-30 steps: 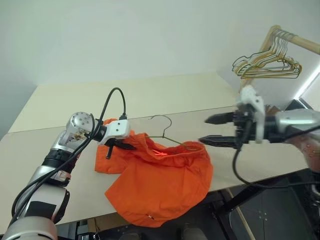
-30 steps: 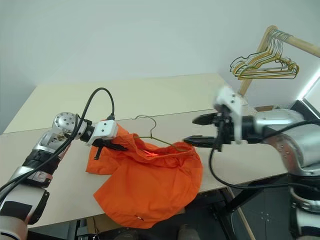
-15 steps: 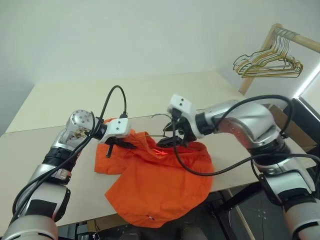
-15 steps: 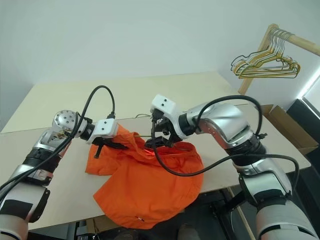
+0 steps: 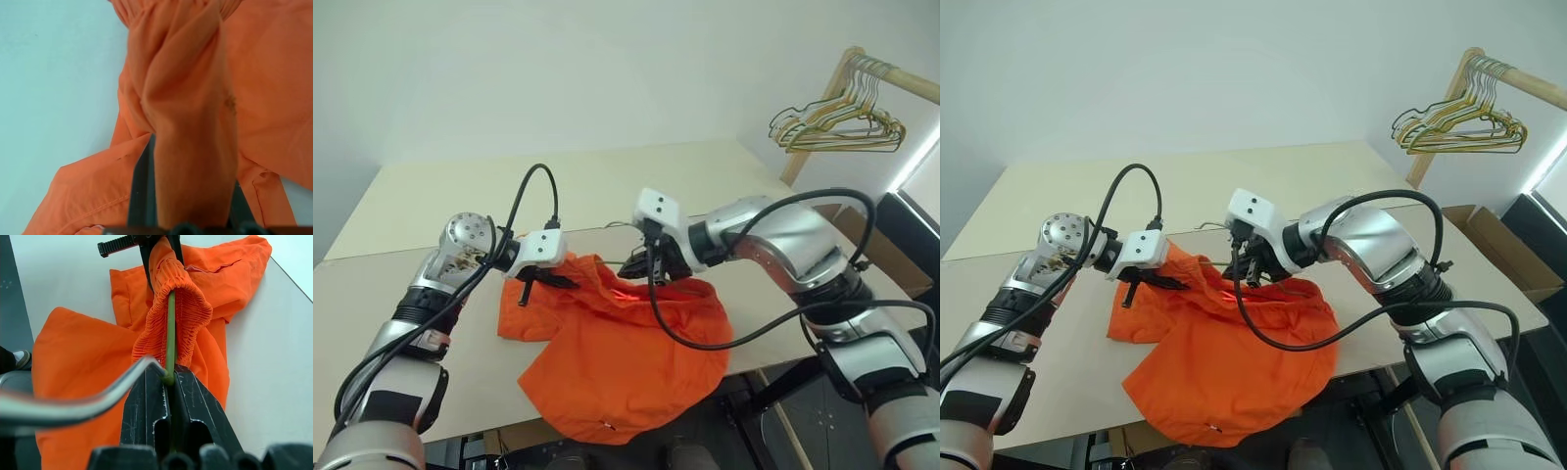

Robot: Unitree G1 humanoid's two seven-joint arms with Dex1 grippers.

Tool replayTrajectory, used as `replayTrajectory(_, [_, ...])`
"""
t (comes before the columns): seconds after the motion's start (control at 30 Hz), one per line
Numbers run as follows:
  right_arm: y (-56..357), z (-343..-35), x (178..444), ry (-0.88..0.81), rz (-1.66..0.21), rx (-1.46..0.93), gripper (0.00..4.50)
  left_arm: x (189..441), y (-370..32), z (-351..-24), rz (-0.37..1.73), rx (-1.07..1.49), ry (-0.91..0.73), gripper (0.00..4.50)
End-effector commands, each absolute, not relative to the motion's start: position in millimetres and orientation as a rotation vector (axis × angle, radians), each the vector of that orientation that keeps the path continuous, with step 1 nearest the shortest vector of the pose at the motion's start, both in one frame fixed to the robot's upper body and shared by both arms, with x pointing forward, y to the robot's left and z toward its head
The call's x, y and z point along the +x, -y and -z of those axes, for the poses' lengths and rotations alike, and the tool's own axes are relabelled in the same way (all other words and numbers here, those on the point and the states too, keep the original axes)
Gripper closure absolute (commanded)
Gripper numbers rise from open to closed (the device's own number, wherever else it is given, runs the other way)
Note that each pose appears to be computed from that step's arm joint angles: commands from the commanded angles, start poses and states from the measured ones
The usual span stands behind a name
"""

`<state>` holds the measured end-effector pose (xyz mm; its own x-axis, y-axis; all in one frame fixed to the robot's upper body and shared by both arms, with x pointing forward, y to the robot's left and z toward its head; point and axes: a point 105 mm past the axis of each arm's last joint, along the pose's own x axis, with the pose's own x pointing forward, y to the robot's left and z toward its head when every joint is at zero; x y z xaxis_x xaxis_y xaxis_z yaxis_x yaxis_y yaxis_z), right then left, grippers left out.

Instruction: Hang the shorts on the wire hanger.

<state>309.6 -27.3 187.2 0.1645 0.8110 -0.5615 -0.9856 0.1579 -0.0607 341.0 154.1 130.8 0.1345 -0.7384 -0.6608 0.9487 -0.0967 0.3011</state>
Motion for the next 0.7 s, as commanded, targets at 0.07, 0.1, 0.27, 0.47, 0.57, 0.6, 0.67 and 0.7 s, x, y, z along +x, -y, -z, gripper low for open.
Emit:
replayTrajectory(0.07, [34,-202,316,-0.352,-1.323,-0.518,4.5,343,-152,-153,1.449,0.801,-0.263,3.61])
replayTrajectory(0.1, [35,-202,316,-0.349,-1.325,-0.52,4.5,343,-151,-156,1.448,0.785,-0.256,3.37])
replayTrajectory(0.27, [40,-205,316,-0.332,-1.337,-0.512,4.5,344,-160,-166,1.429,0.756,-0.253,1.75])
replayTrajectory(0.47, [46,-209,311,-0.316,-1.364,-0.501,4.5,348,-182,-171,1.379,0.751,-0.292,0.08])
replayTrajectory(0.57, [47,-210,310,-0.309,-1.373,-0.496,4.5,355,-192,-167,1.318,0.8,-0.292,0.08])
replayTrajectory(0.6, [48,-211,309,-0.308,-1.374,-0.495,4.5,358,-193,-165,1.298,0.813,-0.292,0.08])
replayTrajectory(0.67, [48,-211,308,-0.305,-1.38,-0.495,4.5,361,-195,-160,1.286,0.834,-0.278,0.08])
replayTrajectory(0.7, [48,-211,308,-0.304,-1.382,-0.495,4.5,363,-194,-157,1.281,0.837,-0.267,0.08])
